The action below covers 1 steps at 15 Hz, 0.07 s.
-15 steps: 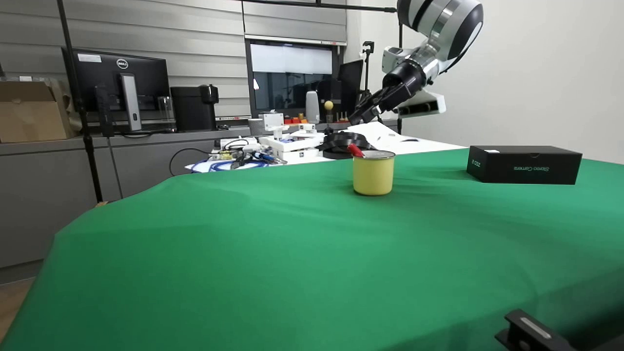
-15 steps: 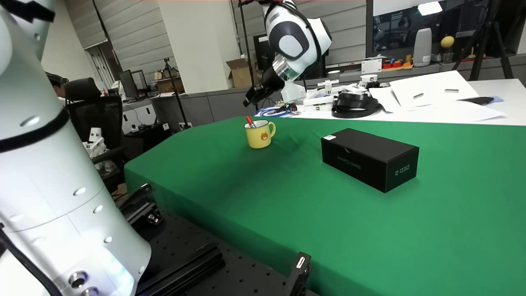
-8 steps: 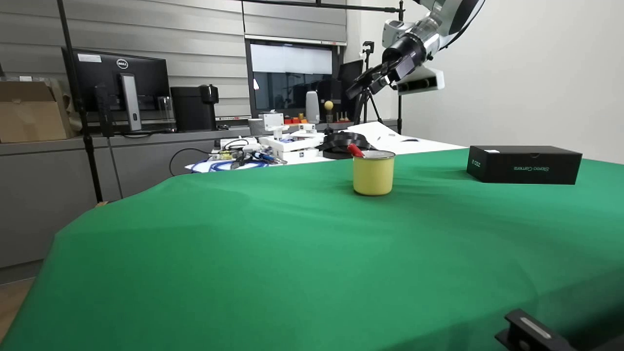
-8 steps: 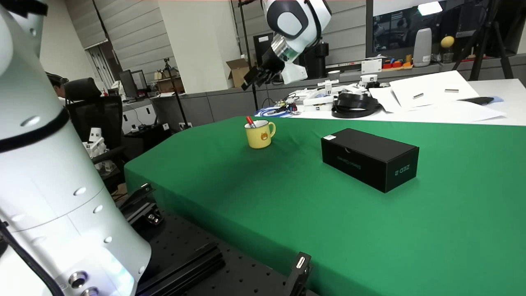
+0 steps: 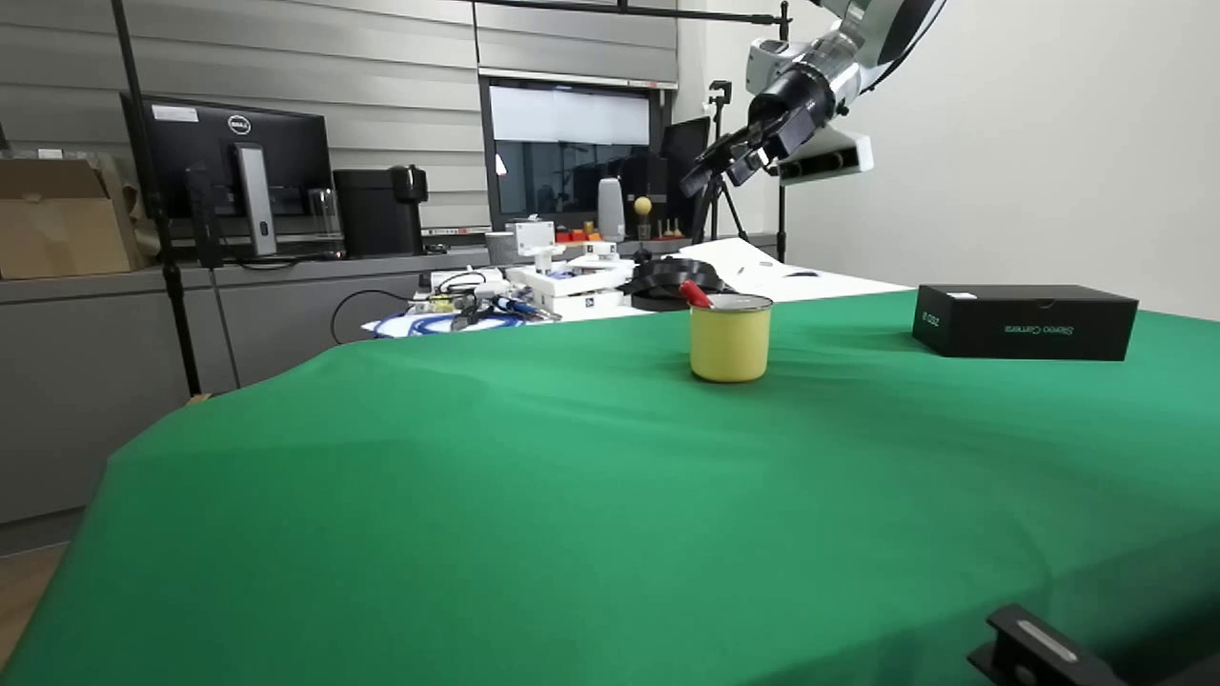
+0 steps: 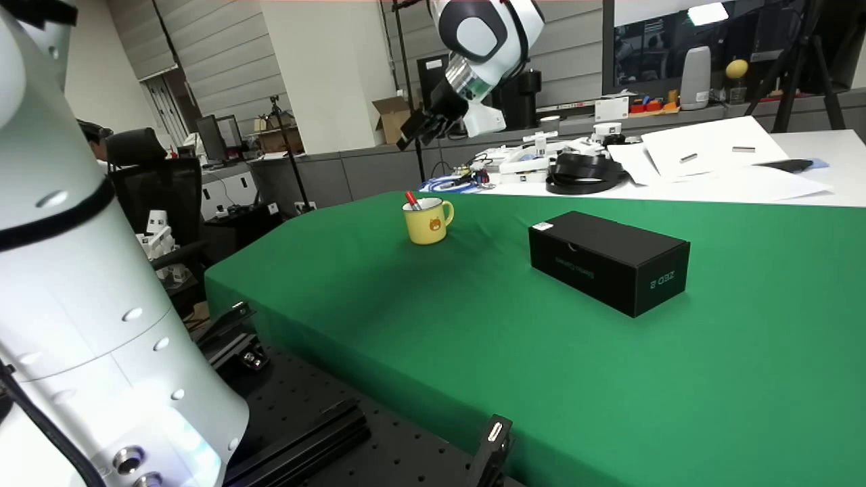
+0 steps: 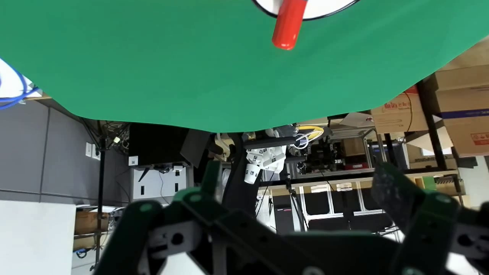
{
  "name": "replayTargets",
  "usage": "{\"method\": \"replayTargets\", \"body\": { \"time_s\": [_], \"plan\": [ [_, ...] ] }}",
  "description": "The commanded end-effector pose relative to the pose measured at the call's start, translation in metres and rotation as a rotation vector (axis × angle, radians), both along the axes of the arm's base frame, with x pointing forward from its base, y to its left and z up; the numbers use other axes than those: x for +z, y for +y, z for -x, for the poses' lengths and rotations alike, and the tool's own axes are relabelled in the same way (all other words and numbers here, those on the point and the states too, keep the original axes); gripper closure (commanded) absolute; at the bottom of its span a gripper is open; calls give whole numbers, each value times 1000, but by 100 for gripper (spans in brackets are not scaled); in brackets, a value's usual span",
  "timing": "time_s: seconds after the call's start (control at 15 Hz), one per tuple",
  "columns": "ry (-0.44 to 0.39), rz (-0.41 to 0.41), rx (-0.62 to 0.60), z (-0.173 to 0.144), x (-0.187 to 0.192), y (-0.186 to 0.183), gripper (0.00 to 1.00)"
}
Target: Put the marker in the mug
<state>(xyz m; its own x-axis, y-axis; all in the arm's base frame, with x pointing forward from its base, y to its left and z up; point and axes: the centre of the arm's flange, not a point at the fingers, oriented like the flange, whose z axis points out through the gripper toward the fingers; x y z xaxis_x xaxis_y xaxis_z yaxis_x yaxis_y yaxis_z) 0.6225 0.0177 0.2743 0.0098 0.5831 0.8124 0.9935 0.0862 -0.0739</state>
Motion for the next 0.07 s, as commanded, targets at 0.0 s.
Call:
{"method": "replayTargets", "body": {
  "time_s": [0.0],
  "plan": [
    [0,0,0,0,0,0,0]
  ]
}}
